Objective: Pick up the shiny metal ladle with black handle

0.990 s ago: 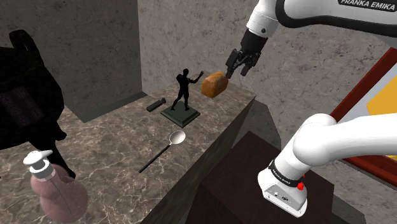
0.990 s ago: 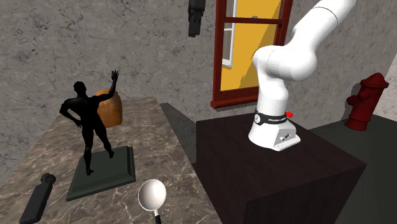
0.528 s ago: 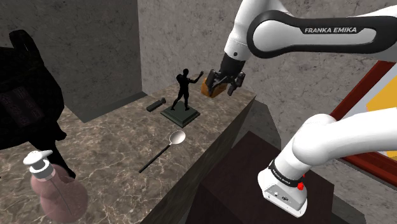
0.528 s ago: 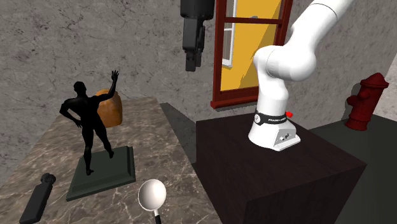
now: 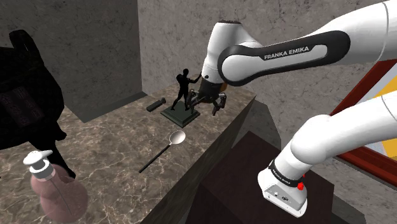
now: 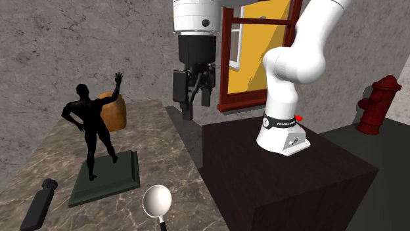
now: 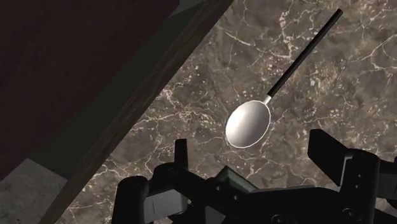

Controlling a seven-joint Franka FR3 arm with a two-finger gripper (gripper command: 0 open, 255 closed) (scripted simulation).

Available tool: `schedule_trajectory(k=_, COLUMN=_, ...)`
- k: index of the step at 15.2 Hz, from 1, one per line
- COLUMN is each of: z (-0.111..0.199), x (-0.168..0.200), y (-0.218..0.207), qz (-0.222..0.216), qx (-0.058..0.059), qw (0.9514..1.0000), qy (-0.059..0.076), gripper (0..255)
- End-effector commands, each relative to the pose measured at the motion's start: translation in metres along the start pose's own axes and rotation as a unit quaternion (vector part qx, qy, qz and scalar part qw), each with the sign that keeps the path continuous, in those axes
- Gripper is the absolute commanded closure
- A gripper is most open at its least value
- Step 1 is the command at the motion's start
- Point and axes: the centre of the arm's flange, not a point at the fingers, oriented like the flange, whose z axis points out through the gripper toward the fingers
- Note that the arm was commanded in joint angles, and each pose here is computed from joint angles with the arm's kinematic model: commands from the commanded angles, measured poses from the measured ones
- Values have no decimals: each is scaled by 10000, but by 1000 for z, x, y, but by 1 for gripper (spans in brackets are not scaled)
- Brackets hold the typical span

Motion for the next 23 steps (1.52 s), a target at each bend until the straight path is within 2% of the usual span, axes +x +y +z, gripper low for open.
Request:
schedule_trajectory(k=1, z=24, x=0, y=-17, qz=391, qx=-32, qw=9992, qy=-65, gripper=0)
schedule_trajectory(k=5, z=69, x=1, y=-48, qz=1112, qx=-112, qw=9936, qy=-186, gripper=0)
schedule_trajectory(k=7, z=91, x=3, y=-62, qz=1470, qx=-151, qw=9887, qy=-246, gripper=0)
schedule_trajectory(k=10, z=125, x=7, y=-84, qz=2003, qx=-211, qw=9789, qy=-336, gripper=0)
schedule_trajectory(k=12, z=148, x=11, y=-98, qz=2356, qx=-250, qw=9707, qy=-395, gripper=0)
schedule_trajectory(k=15, z=182, x=18, y=-118, qz=2878, qx=-308, qw=9560, qy=-483, gripper=0)
schedule_trajectory(k=20, z=239, x=32, y=-148, qz=3707, qx=-400, qw=9258, qy=-622, gripper=0)
schedule_trajectory(k=23, z=255, x=32, y=-147, qz=3707, qx=-400, qw=9258, qy=-622, gripper=0)
